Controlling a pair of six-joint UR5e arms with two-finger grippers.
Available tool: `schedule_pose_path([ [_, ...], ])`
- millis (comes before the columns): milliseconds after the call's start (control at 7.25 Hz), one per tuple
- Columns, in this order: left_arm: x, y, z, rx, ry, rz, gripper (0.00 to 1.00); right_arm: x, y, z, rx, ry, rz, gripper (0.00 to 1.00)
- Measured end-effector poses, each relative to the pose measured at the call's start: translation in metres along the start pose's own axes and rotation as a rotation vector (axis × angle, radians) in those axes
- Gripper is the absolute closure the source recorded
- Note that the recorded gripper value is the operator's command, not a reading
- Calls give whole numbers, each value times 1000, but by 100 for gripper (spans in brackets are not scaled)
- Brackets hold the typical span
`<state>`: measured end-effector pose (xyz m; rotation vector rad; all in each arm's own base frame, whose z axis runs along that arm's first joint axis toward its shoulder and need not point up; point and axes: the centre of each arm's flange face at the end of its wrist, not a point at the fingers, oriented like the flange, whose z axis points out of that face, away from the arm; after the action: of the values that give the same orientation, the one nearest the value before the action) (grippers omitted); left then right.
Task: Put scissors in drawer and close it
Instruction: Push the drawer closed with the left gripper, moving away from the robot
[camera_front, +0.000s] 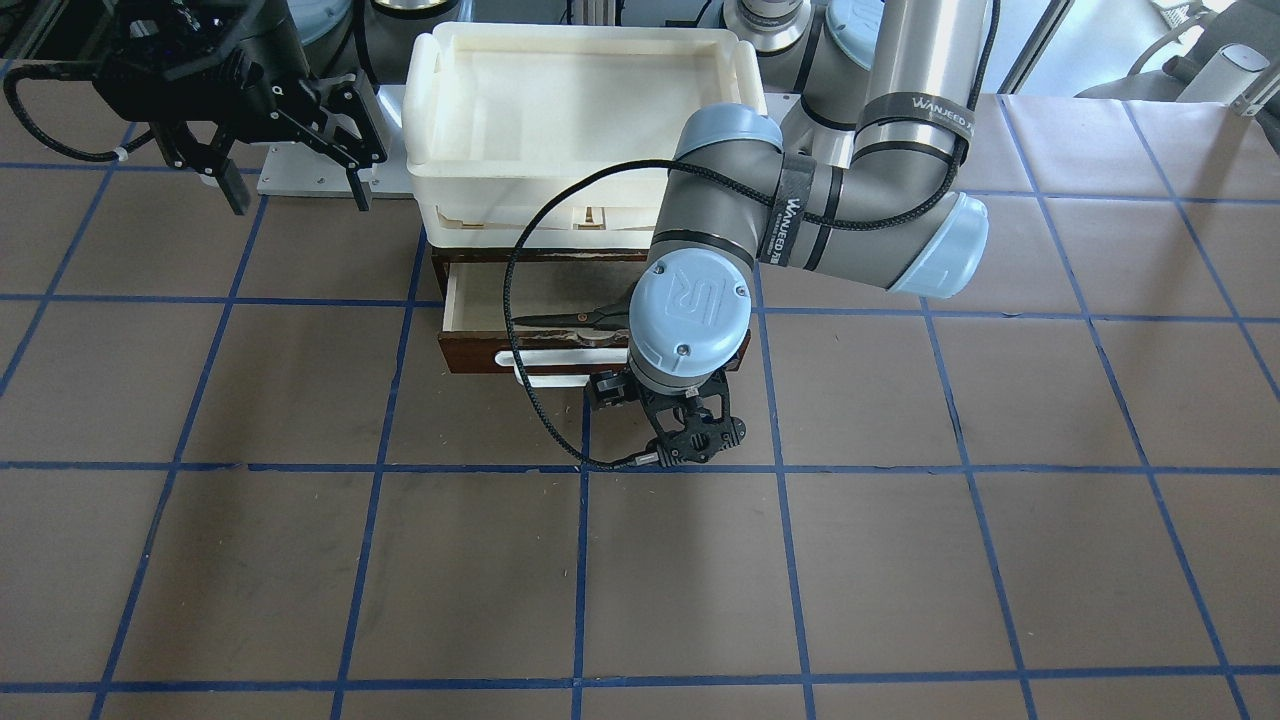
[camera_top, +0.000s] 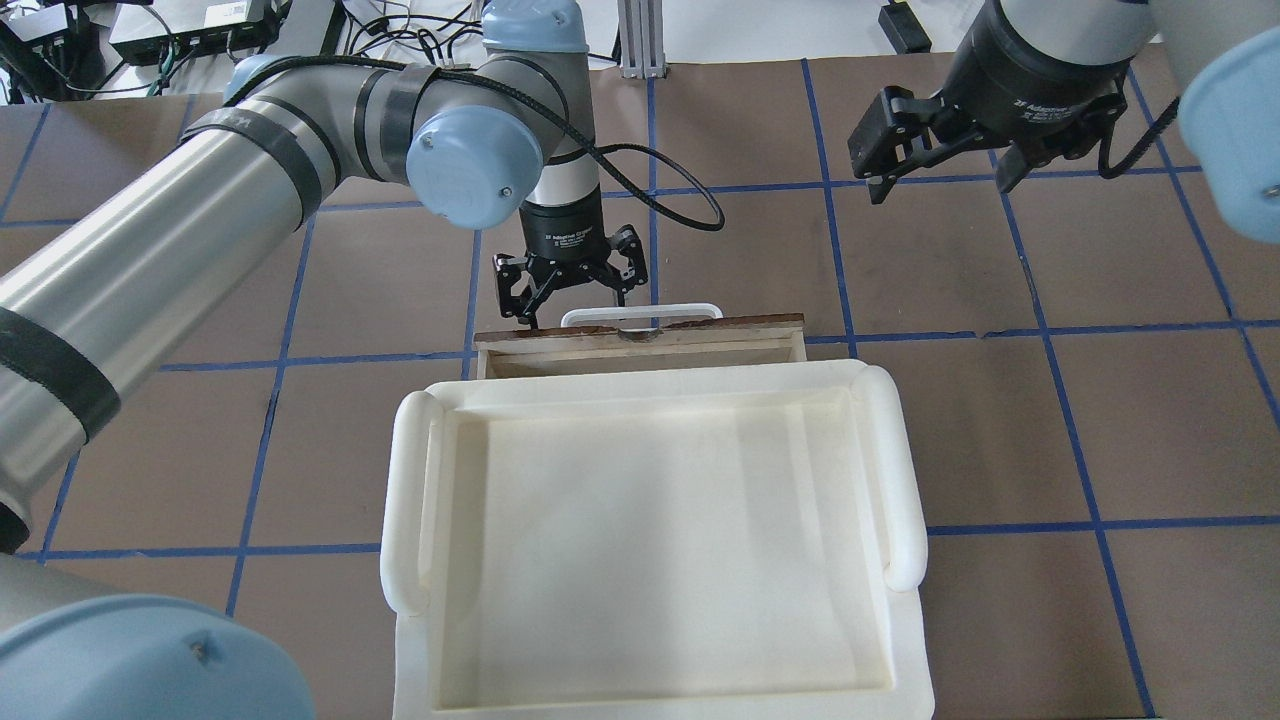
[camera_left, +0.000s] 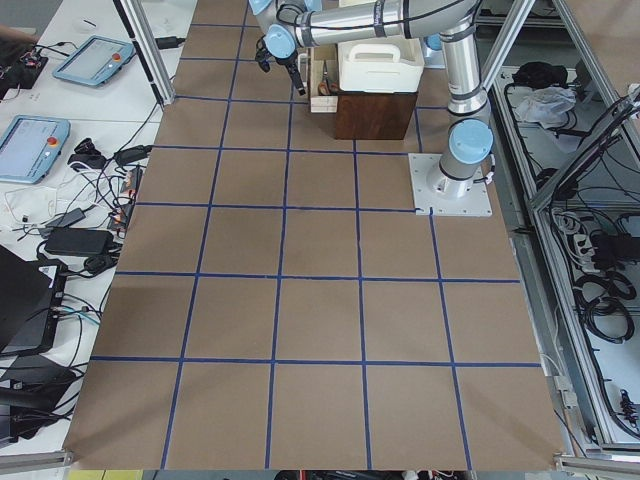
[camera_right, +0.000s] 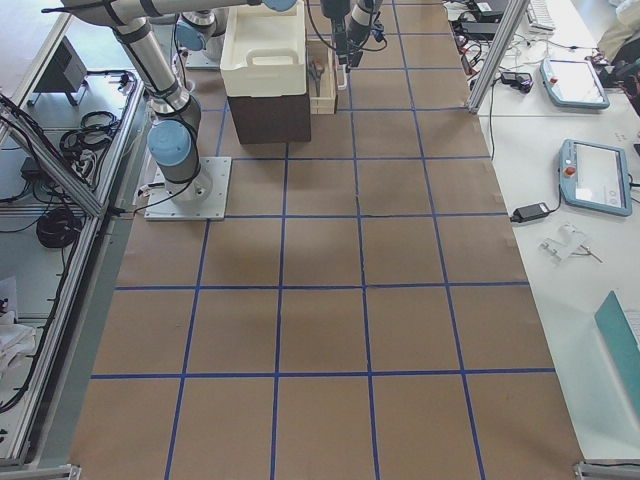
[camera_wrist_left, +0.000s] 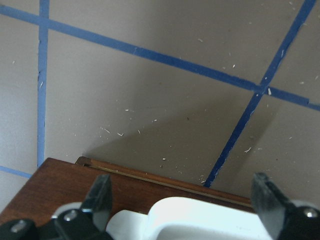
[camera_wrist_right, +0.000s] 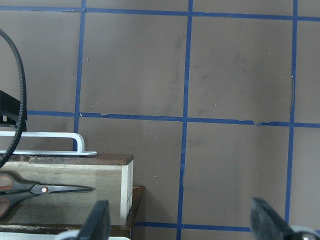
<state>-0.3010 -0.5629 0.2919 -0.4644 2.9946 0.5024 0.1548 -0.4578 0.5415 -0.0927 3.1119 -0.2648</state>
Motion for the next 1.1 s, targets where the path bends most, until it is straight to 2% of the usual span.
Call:
schedule_pose_path([
  [1103, -6, 16, 16, -134, -68, -6, 0, 0, 0, 0, 0, 0, 0, 0],
])
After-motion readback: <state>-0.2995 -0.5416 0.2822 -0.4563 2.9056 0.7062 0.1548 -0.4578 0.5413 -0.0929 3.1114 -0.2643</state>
